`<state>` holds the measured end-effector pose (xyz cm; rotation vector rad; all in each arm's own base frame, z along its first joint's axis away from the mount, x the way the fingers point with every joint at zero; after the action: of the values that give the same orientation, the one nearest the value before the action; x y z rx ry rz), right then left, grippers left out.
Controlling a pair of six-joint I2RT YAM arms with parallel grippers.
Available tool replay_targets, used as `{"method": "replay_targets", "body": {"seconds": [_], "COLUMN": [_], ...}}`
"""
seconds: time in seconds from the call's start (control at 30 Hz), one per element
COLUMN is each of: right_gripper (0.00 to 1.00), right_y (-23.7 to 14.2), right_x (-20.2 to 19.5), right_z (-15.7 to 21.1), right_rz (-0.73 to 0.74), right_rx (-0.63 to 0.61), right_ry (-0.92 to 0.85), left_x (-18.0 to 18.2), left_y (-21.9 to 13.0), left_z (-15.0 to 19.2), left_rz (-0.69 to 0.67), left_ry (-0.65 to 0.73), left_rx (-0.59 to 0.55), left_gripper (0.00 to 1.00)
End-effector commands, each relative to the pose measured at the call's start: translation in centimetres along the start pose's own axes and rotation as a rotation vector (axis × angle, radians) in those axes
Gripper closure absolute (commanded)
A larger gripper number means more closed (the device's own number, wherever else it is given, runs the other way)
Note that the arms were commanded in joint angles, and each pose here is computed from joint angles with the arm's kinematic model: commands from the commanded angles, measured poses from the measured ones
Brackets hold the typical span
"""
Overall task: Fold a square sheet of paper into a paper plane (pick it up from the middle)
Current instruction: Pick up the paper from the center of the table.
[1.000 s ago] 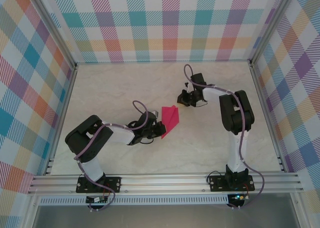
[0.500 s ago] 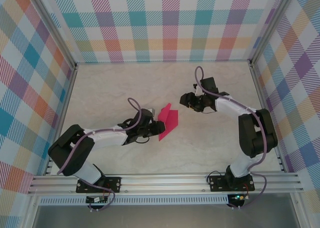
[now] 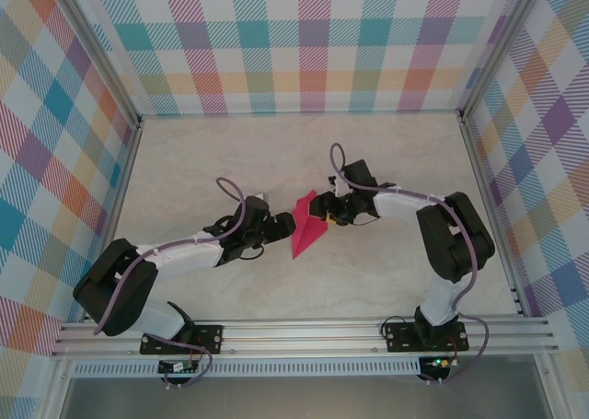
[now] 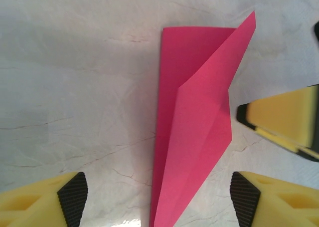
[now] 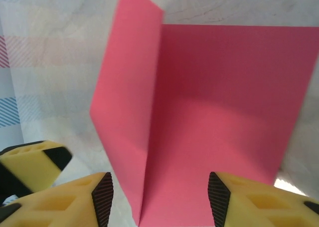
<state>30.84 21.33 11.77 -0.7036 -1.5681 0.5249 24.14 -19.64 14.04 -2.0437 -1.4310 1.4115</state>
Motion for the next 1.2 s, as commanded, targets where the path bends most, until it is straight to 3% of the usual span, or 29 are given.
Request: {"method": "replay_targets", "body": {"seconds": [0.0,0.17,0.3,0.57,0.67,0.8,1.17], "right_gripper": [0.47,0.53,0.60,0.72,0.81,0.93,0.94], "right_y": [1.2,2.1,2.5,3.5,3.4,2.1,-4.6], "right_x": [1.0,0.8,0.7,0.8,1.2,2.6,8.9], "right_z": [-0.7,-1.0,-1.2,-1.5,-1.6,-1.7,-1.2], "right_rz": [-0.060,-0.077,-0.082,-0.142,-0.164,-0.235,-0.503], "right_rx": [0.018,0.030,0.032,0.067,0.062,0.033,-0.011], "right_ry": [-0.030,-0.044,-0.053,-0.074,-0.096,-0.142,-0.292], "left_x": [0.8,1.4,1.7,2.5,2.6,2.7,0.0], "left_y": [-0.7,-0.2,0.1,0.0,0.0,-0.3,-3.9], "left_z": [-0.3,0.1,0.3,-0.4,-0.8,-1.5,-3.7], "left_rz": [-0.016,0.051,0.091,0.154,0.192,0.273,0.564], "left_ry": [-0.009,-0.041,-0.052,-0.118,-0.141,-0.168,-0.120], "left_rx": [-0.010,0.051,0.073,0.089,0.103,0.110,0.073], "left_gripper": [0.18,0.13,0.02,0.01,0.00,0.00,0.00]}}
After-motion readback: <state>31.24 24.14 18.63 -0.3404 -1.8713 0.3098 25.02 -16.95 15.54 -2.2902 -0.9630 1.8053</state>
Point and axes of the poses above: each hand's point on the last joint's axis, 136 mm out from that joint toward the fingers, its own y axis out along the fingers, its own x axis along the line the jaws close on, z = x × y, the point moved 9 cm from there along -y, back along the fingers, and after that the axes turned 3 degrees about y, right-handed, at the moved point
